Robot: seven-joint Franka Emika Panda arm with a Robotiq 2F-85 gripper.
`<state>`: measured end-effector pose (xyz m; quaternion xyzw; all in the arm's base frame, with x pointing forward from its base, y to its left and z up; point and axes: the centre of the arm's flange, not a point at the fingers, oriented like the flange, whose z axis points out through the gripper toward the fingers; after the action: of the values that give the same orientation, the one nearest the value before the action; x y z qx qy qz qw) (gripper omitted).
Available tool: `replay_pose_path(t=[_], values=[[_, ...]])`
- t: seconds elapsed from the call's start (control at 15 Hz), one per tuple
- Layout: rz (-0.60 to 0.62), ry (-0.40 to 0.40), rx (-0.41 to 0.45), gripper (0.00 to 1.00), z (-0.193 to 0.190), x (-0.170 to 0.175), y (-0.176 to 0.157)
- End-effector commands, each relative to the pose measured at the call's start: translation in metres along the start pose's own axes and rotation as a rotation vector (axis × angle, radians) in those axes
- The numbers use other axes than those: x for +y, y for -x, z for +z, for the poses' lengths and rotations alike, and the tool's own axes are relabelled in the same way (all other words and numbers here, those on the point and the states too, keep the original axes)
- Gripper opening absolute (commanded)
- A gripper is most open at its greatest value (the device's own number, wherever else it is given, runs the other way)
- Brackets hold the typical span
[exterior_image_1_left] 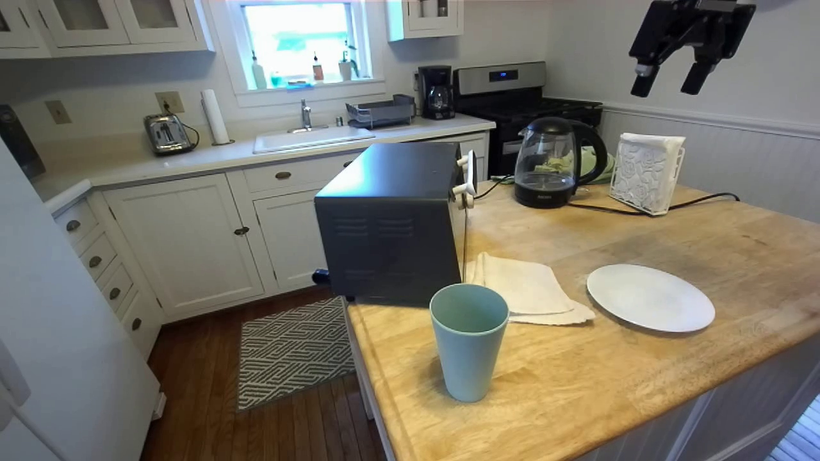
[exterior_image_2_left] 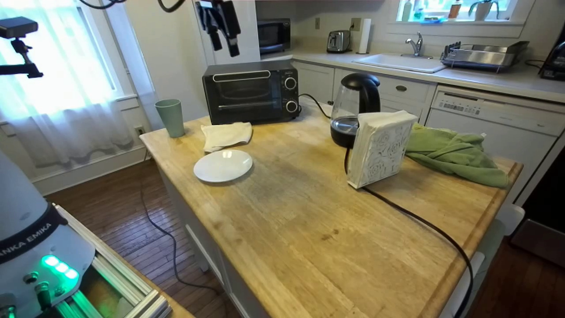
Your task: Move the napkin holder to the bottom right of the stove
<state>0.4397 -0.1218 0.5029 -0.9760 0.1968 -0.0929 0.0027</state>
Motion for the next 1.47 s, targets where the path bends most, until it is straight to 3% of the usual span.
replay_pose_path(t=[0.0,0.33,0.47,0.53,0.6,1.27,1.4], values=[[0.095,0.066,0.132,1.00,0.032,0.070,-0.019],[0.237,0.050,0.195,1.00,0.077,0.158,-0.022],[0.246,0.106,0.207,1.00,0.098,0.184,-0.026],[0.264,0.096,0.190,1.00,0.112,0.196,-0.031],[0.258,0.087,0.188,1.00,0.084,0.177,-0.016],[0.252,0.091,0.187,1.00,0.088,0.178,-0.017],[0.292,0.117,0.209,1.00,0.102,0.180,-0.032]])
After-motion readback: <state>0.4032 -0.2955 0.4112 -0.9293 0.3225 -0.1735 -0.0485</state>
